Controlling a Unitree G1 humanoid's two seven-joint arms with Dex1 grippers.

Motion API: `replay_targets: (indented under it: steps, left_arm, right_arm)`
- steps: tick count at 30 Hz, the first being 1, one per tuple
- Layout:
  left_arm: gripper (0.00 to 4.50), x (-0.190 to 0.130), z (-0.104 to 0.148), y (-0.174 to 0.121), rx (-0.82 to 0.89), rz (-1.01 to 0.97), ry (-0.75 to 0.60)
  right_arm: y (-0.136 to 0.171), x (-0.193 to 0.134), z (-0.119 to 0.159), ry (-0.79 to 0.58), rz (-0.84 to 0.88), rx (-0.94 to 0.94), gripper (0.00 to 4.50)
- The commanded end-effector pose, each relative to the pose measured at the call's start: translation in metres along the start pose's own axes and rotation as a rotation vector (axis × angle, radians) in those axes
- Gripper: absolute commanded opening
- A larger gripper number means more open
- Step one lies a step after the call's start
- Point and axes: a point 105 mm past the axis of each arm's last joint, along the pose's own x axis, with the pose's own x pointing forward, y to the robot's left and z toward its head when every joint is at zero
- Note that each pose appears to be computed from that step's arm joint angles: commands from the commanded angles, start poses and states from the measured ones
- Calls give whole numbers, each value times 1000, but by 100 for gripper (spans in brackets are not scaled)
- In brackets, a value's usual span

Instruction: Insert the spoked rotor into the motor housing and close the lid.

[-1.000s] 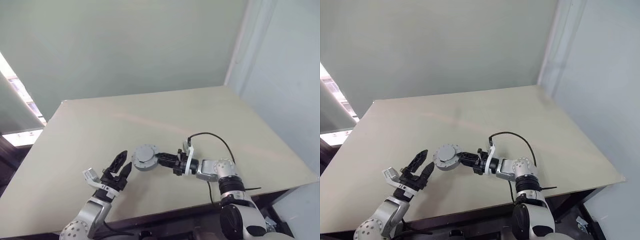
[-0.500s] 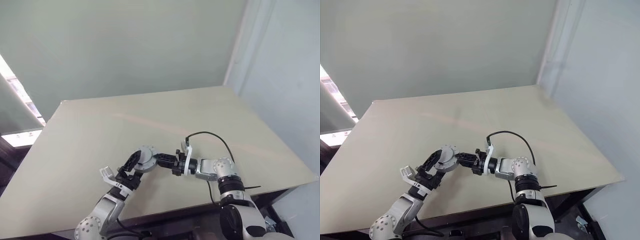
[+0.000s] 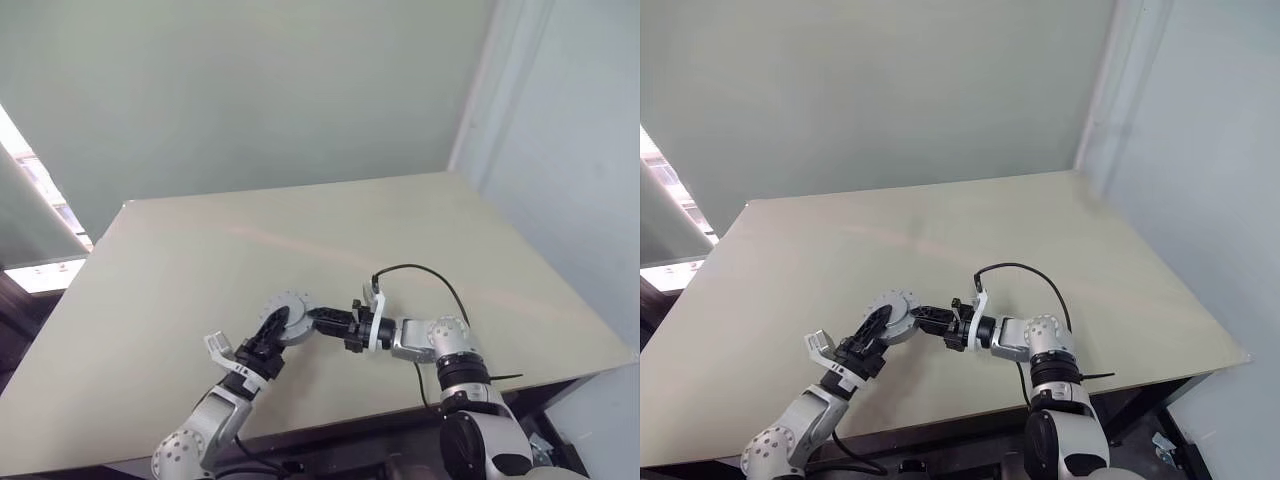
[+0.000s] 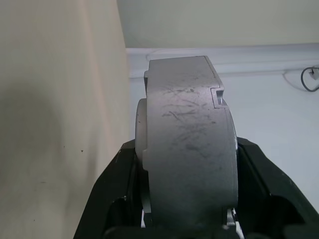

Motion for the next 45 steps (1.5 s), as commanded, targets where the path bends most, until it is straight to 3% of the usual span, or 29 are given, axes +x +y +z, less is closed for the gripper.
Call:
replay_targets:
  steps: [1, 8, 13, 16, 18, 25, 29, 36, 41, 45]
  left_arm:
    - [197, 4, -8, 0, 13, 8, 45]
    - [197, 7, -6, 1, 15, 5, 31]
    - [197, 8, -3, 3, 20, 7, 13]
    - [197, 8, -1, 4, 22, 6, 2]
    - [197, 8, 2, 4, 27, 2, -11]
    - [197, 10, 21, -7, 98, -30, -87]
    - [197, 6, 43, -23, 187, -47, -157]
    - [197, -8, 89, -26, 505, 117, -295]
    - [197, -16, 120, -27, 602, 196, -461]
    - [197, -19, 128, -20, 675, 259, -494]
  right_arm:
    - [31, 11, 3, 3, 127, -50, 123]
    - [30, 11, 6, -22, 116, -85, 123]
    - [45, 9, 10, -69, 202, -154, 293]
    - [42, 9, 16, -107, 169, -181, 411]
    - [33, 9, 25, -162, 99, -208, 449]
    - [25, -5, 37, -201, -32, -557, 450]
    - [24, -14, 38, -174, -115, -943, 450]
    - [11, -26, 26, -36, -203, -1370, 450]
    - [8, -27, 19, -7, -215, -1514, 450]
    - [8, -26, 15, 4, -218, -1590, 450]
